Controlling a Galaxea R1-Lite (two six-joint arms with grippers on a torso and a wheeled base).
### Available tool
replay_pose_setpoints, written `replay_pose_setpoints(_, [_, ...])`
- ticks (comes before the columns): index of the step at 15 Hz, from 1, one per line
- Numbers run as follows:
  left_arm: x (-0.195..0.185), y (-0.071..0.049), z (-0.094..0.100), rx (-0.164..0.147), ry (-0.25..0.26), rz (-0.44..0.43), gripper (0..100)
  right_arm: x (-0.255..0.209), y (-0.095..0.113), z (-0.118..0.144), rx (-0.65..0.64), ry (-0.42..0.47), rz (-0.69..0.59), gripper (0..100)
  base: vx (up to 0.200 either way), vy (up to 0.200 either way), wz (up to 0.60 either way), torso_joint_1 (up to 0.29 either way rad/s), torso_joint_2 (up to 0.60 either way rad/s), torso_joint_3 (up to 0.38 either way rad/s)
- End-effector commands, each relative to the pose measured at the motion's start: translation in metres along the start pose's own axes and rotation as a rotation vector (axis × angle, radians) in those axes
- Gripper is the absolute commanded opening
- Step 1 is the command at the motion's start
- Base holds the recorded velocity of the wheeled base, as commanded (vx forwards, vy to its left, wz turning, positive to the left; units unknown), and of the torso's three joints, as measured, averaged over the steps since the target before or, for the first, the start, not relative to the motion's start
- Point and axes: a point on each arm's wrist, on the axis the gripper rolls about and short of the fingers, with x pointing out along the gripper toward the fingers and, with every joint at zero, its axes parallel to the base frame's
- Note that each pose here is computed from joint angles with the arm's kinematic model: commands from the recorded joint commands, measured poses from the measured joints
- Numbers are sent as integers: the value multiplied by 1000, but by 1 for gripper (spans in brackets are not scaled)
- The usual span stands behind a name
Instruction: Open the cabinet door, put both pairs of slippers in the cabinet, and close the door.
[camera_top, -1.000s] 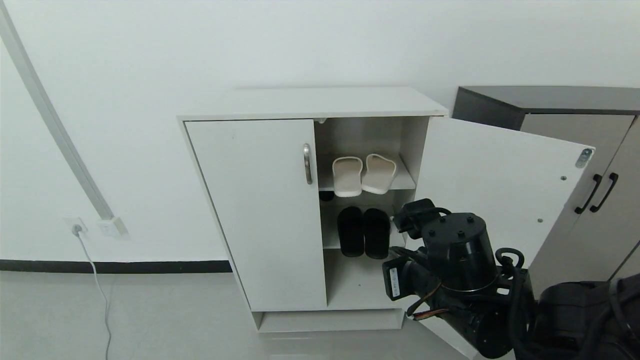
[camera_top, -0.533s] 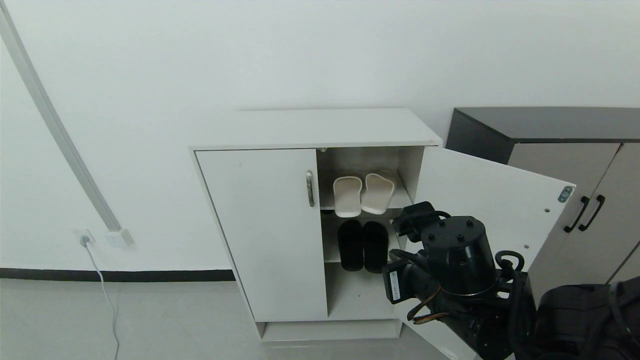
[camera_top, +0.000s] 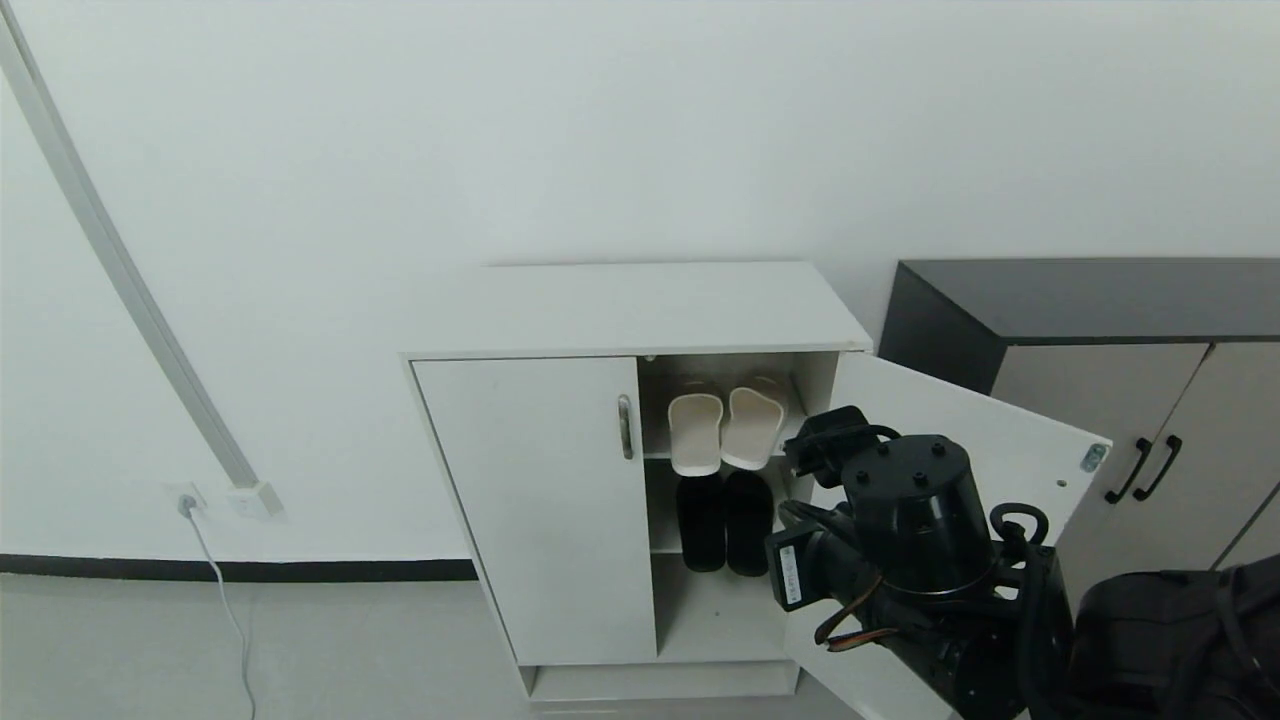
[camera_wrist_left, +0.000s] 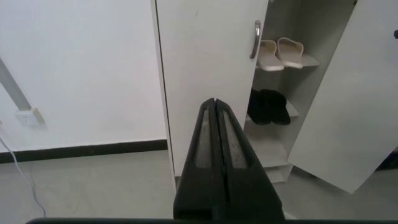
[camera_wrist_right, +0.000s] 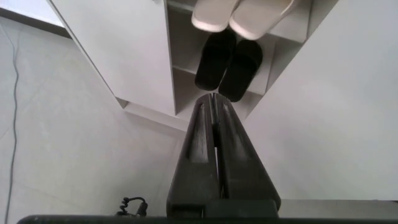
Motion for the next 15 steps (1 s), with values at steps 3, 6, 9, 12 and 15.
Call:
replay_pose_setpoints(3, [0,0,0,0,1,0,0,0,0,-2,-7,5,-2,0,0,0,0,222,-538,-318])
replay_pose_setpoints(6, [0,0,0,0,1,0,0,0,0,-3,-8,7,-1,0,0,0,0,242,-571,-321])
replay_pose_setpoints(9, [0,0,0,0,1,0,0,0,0,-3,-10,10,-2,0,0,0,0,264,-606,-339])
replay_pose_setpoints(12, [0,0,0,0,1,0,0,-1,0,-2,-5,1,3,0,0,0,0,212,-473,-261])
replay_pose_setpoints(15, [0,0,0,0,1,0,0,-4,-1,1,-1,-17,6,0,0,0,0,185,-396,-214])
